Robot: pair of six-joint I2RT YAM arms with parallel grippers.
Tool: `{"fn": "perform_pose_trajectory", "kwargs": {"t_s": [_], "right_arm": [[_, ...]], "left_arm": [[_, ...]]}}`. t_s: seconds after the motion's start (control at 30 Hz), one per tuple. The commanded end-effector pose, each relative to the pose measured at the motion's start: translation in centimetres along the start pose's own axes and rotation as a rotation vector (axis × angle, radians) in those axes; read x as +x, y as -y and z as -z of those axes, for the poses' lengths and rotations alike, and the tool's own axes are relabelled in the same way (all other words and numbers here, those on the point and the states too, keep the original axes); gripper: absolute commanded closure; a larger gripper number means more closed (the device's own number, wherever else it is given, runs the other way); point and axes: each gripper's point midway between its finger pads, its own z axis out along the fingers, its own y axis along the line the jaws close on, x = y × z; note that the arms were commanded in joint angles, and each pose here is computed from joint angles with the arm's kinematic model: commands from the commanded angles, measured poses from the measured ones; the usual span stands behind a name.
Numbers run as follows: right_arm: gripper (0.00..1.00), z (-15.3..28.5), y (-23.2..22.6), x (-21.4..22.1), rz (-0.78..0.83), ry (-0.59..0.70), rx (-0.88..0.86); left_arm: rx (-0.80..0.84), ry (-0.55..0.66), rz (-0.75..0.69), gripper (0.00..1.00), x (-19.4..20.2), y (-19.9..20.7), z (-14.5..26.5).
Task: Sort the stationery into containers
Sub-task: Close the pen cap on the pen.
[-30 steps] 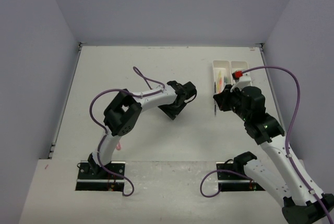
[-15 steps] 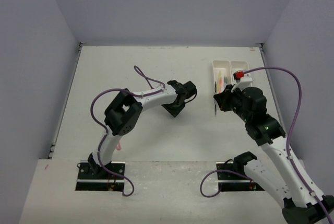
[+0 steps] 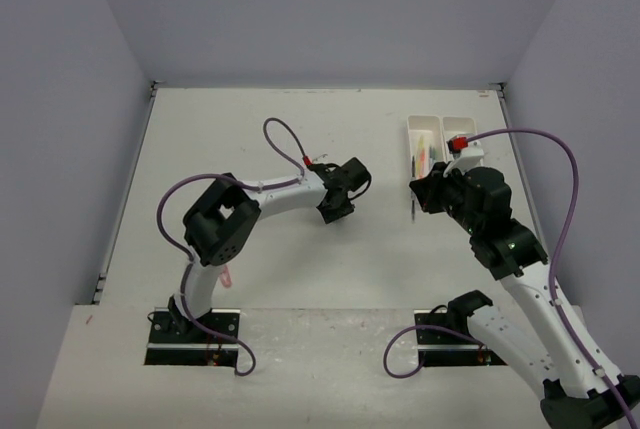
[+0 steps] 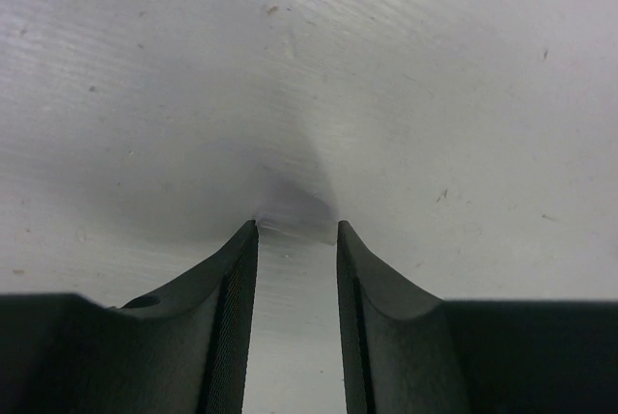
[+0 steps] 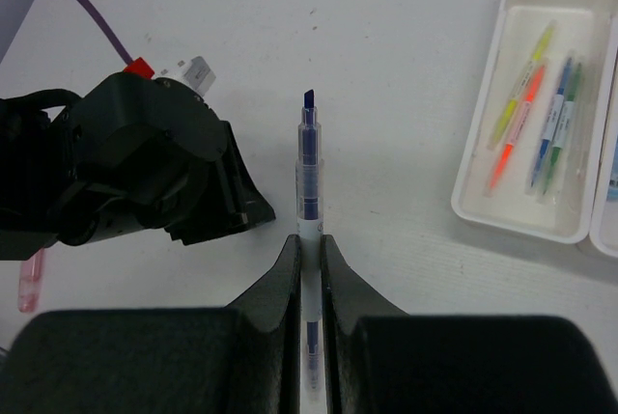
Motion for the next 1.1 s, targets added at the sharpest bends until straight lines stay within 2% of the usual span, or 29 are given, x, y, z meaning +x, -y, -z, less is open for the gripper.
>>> {"fn": "perform_pose_trajectory", "kwargs": {"t_s": [0.0,0.2,0.37,0.5,0.6,0.63,0.8,0.9,1.07], "right_arm": [[1.0,0.2,-0.4,-0.8,0.019,0.028,-0.023],[1.0,0.1,-0.4,-0.7,0.019,0.019,-0.021],[1.0,0.0,-0.4,-0.6,0.021,0.012,-0.018],[1.0,-0.1,-0.4,-0.7,0.021,0.014,-0.02],[1.0,-0.1,-0.3,-0.7,0.021,0.011,-0.016],[1.0,-0.1,-0.3,-0.6,0.019,0.01,-0.017],[1.0,-0.1,-0.4,-0.6,0.021,0.009,-0.018],[1.0,-0.2,-0.3,-0.6,0.022,0.008,-0.016],[1.0,-0.3,-0.5,-0.5,0.026,0.005,-0.024]], "left_arm": [[0.074,-0.049,-0.439,0.71,1.2,-1.2,-2.8],[0.068,-0.094,-0.736,0.68,1.9,-2.7,-3.1],[0.013,-0.11,-0.839,0.58,2.0,-4.0,-4.0],[-0.014,-0.083,-0.816,0.34,1.4,-4.2,-4.1],[-0.015,-0.063,-0.783,0.18,0.9,-3.8,-4.0],[-0.018,-0.055,-0.768,0.16,0.8,-3.7,-3.9],[-0.008,0.009,-0.643,0.15,-0.5,-2.8,-2.1],[-0.055,0.074,-0.414,0.17,-1.6,-3.0,-0.9],[-0.089,0.07,-0.15,0.2,-1.0,-2.1,-0.7]]}}
